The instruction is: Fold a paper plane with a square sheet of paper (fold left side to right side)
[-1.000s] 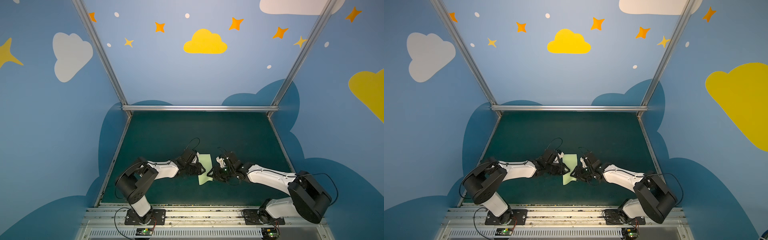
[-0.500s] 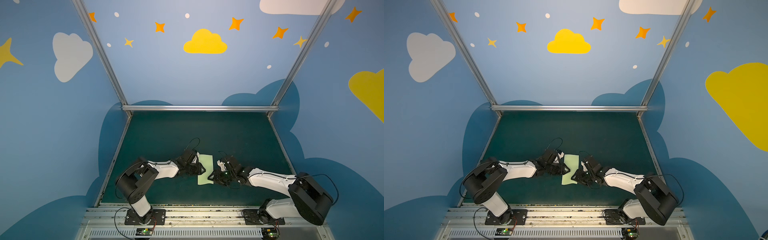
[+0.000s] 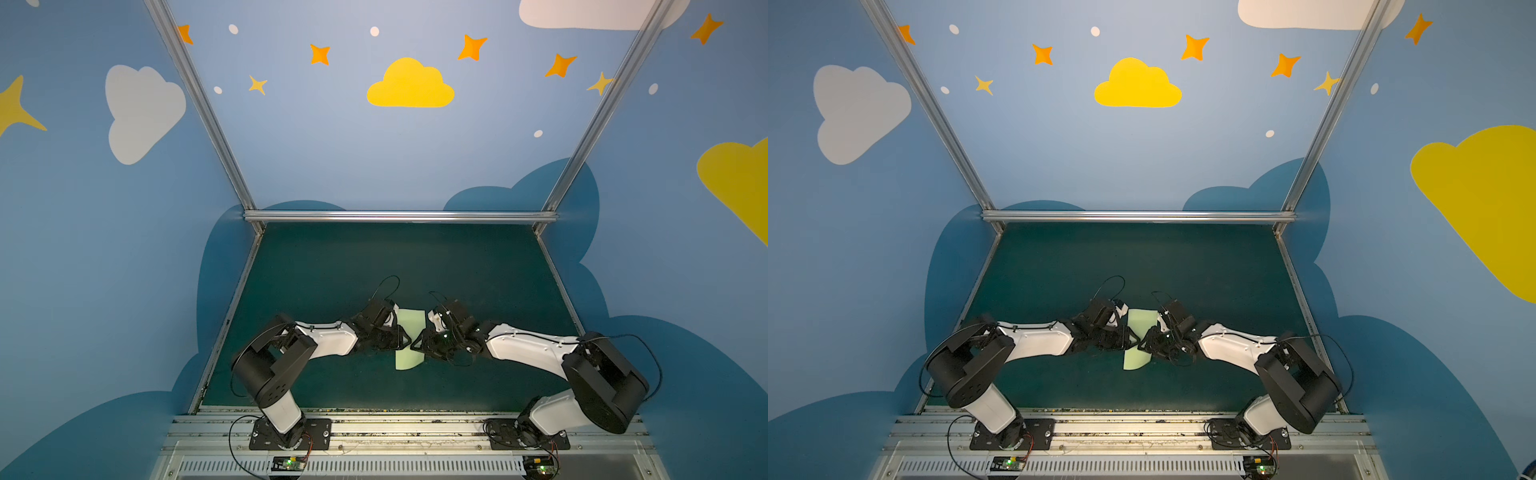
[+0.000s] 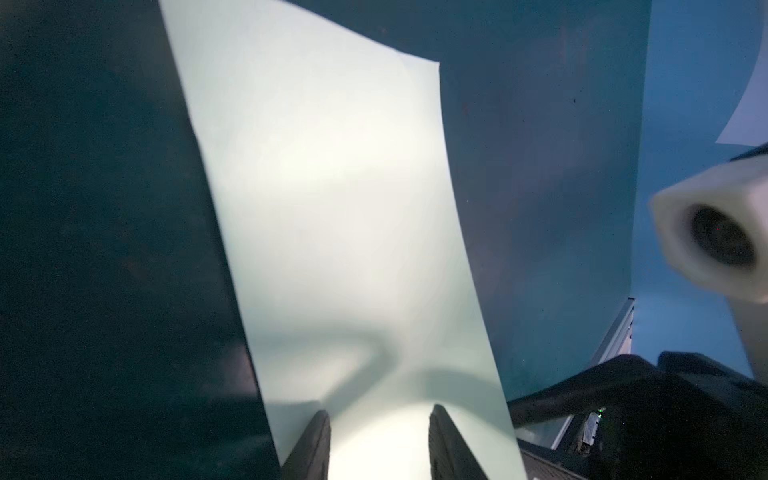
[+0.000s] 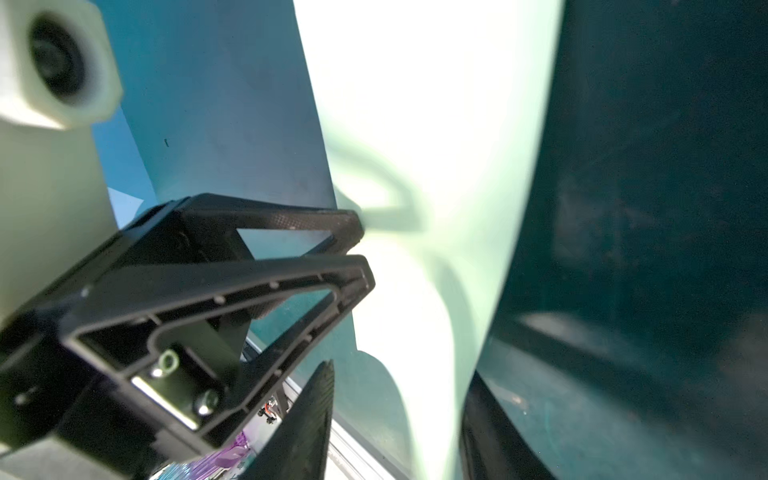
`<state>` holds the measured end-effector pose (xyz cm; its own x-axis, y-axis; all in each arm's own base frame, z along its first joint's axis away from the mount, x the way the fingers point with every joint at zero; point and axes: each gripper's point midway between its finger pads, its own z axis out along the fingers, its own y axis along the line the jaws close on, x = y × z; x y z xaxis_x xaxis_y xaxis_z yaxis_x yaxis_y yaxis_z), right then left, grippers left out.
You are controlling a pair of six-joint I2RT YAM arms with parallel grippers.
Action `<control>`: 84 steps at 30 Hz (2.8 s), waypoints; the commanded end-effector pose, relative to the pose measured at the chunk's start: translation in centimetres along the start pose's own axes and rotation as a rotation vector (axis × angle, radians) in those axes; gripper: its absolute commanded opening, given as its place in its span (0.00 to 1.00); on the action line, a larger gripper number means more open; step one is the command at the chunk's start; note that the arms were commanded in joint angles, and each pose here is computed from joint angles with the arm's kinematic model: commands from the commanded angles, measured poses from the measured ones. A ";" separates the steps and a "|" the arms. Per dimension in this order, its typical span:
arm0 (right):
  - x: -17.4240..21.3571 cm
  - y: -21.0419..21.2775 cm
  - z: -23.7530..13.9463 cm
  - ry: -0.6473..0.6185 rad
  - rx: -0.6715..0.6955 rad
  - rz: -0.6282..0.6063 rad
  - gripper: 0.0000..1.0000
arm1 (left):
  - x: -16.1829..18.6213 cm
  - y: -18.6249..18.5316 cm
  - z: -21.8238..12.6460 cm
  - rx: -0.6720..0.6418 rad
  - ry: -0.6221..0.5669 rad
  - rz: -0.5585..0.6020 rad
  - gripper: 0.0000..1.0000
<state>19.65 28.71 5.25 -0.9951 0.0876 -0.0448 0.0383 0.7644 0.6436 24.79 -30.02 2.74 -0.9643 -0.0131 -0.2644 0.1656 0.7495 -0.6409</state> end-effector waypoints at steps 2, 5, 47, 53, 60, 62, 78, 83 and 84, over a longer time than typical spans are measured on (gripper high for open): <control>-0.2 -1.4 -0.6 -0.003 0.100 -0.030 0.46 | 2.6 2.9 0.7 -0.098 0.069 -0.036 0.40; 0.0 -1.5 -0.7 0.000 0.099 -0.031 0.46 | 2.7 2.9 0.6 -0.098 0.064 -0.038 0.40; 4.2 -2.4 -0.9 0.011 0.225 -0.094 0.51 | 3.4 3.7 0.3 -0.108 0.047 -0.057 0.40; 3.8 -3.4 0.1 0.008 0.169 -0.025 0.36 | 3.1 2.5 -0.5 -0.065 0.031 -0.075 0.40; 3.9 -4.0 -0.2 0.000 0.145 0.007 0.27 | 2.8 -0.9 -3.2 0.007 0.006 -0.043 0.41; 3.8 -4.0 -0.3 -0.006 0.134 0.016 0.28 | 3.2 -1.3 -3.6 0.018 0.009 -0.042 0.41; 3.4 -4.2 -1.2 -0.052 0.024 0.122 0.29 | 7.0 0.7 -1.3 -0.027 0.057 -0.074 0.40; 3.1 -4.3 -1.7 -0.084 0.002 0.142 0.31 | 3.2 -2.3 -3.2 -0.038 -0.017 -0.010 0.41; 3.0 -4.3 -1.8 -0.090 -0.001 0.145 0.32 | 2.0 -2.5 -3.7 -0.056 -0.043 -0.007 0.41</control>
<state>15.90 24.53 3.15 -0.9743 0.2249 -0.0140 0.1670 0.7621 0.6255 19.36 -29.65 3.86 -0.9768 -0.0269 -0.2123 0.1174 0.7621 -0.6367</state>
